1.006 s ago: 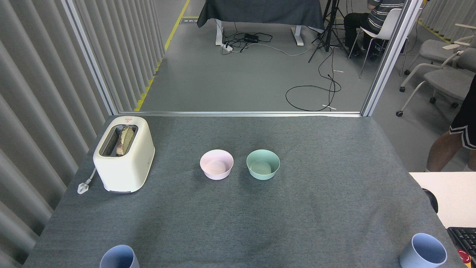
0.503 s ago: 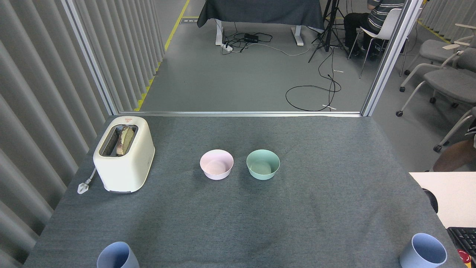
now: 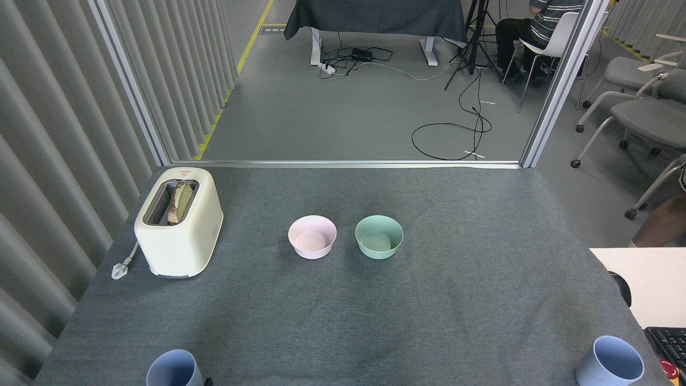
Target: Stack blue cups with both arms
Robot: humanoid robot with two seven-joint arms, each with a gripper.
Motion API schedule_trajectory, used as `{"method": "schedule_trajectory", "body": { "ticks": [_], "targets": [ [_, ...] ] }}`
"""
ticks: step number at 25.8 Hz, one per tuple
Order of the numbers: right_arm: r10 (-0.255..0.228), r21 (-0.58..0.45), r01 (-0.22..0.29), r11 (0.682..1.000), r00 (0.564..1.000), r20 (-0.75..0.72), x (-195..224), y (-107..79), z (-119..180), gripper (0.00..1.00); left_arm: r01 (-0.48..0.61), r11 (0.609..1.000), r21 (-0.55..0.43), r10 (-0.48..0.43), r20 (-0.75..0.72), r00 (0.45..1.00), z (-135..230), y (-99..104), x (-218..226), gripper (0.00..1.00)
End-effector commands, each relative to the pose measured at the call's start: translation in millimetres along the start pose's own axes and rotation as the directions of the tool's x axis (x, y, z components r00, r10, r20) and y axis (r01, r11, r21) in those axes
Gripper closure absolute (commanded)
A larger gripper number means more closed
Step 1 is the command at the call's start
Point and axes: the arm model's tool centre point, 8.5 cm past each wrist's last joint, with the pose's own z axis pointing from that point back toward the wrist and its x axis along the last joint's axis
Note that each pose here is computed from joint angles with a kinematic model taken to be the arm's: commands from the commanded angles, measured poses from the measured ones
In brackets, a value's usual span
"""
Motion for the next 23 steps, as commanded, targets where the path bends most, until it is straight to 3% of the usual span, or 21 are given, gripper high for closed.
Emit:
{"method": "schedule_trajectory", "body": {
  "ticks": [1, 4, 8, 13, 17, 20, 23],
  "targets": [
    [0.0, 0.0, 0.0, 1.0, 1.0, 0.0, 1, 0.5, 0, 0.0, 0.007, 1.0, -0.028, -0.007, -0.009, 1.0, -2, -9, -4, 0.17],
    [0.0, 0.002, 0.0, 1.0, 1.0, -0.001, 1, 0.8, 1, 0.0, 0.01, 0.999, -0.038, -0.01, -0.012, 1.0, -3, -13, -6, 0.29],
    [0.001, -0.001, -0.001, 1.0, 1.0, 0.001, 1, 0.1, 0, 0.0, 0.001, 1.0, -0.002, -0.001, 0.014, 1.0, -4, -3, 0, 0.42],
    [0.001, -0.001, -0.001, 1.0, 1.0, 0.001, 1, 0.1, 0, 0.0, -0.014, 0.999, 0.039, 0.006, 0.187, 0.982, -17, 9, 58, 0.41],
    [0.004, 0.002, -0.004, 1.0, 1.0, -0.001, 0, 0.3, 0, 0.0, 0.075, 0.985, 0.155, -0.132, 0.401, 0.907, -47, 29, 133, 0.41],
    [0.005, 0.002, -0.005, 1.0, 1.0, -0.003, 0, 0.2, 0, 0.0, 0.083, 0.985, 0.151, -0.144, 0.461, 0.876, -70, 21, 175, 0.4],
    [0.006, 0.003, -0.006, 1.0, 1.0, -0.011, 0, 0.5, 0, 0.0, 0.064, 0.986, 0.156, -0.133, 0.488, 0.863, -96, 26, 202, 0.4]
  ]
}}
